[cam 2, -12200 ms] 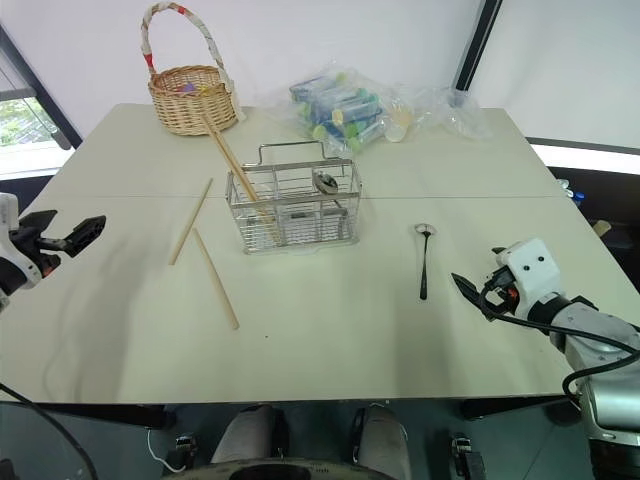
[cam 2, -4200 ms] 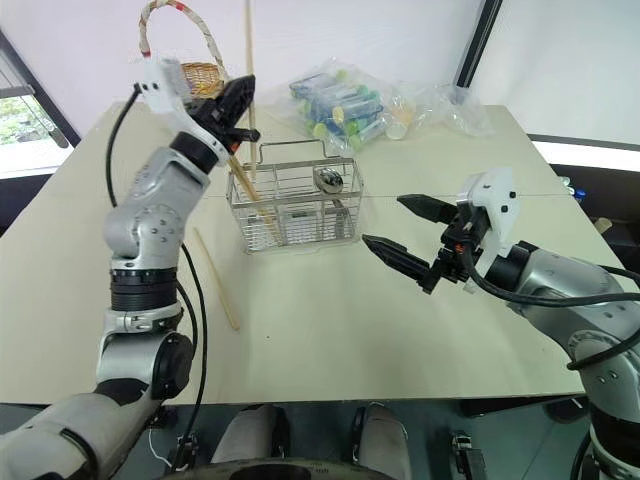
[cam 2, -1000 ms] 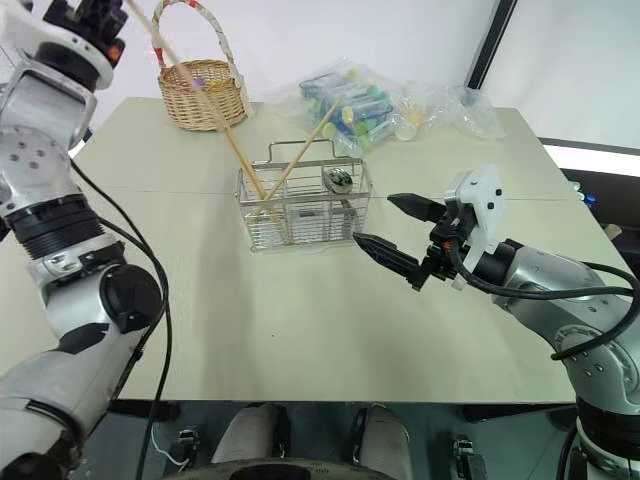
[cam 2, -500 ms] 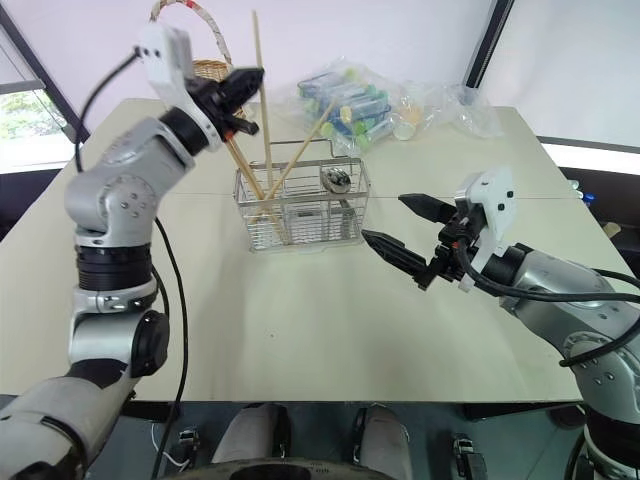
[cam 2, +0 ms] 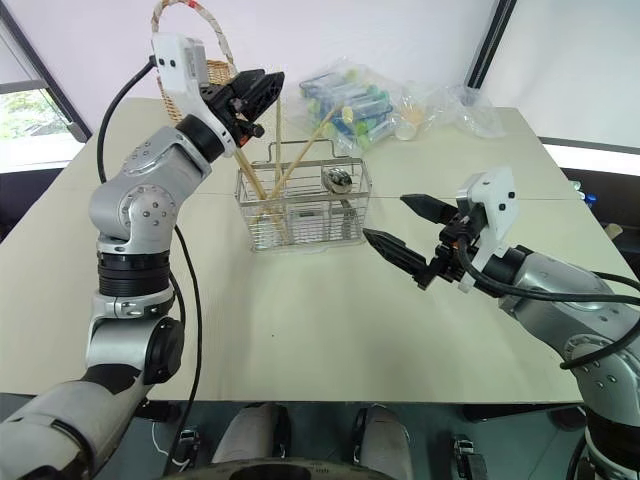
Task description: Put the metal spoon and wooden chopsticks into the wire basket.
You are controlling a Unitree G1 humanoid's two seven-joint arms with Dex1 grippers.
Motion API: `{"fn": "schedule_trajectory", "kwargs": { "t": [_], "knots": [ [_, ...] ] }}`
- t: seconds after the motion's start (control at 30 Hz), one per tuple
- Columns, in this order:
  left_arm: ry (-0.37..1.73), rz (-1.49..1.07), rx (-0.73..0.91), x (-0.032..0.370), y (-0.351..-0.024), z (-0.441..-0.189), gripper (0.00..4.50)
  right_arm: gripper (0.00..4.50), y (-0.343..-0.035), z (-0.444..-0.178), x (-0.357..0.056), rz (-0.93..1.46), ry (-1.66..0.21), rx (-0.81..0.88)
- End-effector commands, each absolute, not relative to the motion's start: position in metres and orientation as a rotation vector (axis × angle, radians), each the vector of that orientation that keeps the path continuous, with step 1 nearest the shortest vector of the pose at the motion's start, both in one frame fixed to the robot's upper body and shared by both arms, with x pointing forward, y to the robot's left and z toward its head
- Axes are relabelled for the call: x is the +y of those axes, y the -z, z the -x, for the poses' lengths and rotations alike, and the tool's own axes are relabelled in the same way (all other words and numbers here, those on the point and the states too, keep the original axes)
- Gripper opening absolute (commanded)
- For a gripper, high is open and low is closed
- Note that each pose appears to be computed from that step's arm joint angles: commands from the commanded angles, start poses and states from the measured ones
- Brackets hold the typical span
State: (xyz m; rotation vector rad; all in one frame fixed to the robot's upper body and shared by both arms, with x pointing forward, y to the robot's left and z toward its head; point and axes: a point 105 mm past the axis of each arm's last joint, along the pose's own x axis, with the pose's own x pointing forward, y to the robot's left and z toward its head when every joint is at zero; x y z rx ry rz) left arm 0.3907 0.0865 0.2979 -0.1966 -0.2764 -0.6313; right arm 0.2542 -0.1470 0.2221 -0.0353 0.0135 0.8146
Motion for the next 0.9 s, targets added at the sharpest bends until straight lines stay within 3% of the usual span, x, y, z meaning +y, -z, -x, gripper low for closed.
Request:
{"fn": "schedule_trajectory", "kwargs": {
  "t": [0.03, 0.17, 0.4, 0.67, 0.9],
  "knots": [
    [0.644, 0.164, -0.354, 0.088, -0.313, -0.381, 4.27, 4.5, -0.234, -0.251, -0.146, 0.054, -0.82, -0.039],
    [0.624, 0.069, -0.397, 0.104, -0.319, -0.378, 4.43, 4.5, -0.233, -0.253, -0.15, 0.072, -0.815, -0.038],
    [0.625, -0.296, -0.335, 0.17, -0.324, -0.37, 4.43, 4.5, -0.236, -0.264, -0.177, 0.185, -0.787, -0.022],
    [0.812, -0.534, -0.129, 0.225, -0.314, -0.313, 4.43, 4.5, -0.226, -0.287, -0.208, 0.333, -0.798, 0.048],
    [0.781, -0.573, -0.044, 0.241, -0.298, -0.295, 4.43, 4.5, -0.222, -0.3, -0.198, 0.387, -0.881, 0.031]
  ]
}}
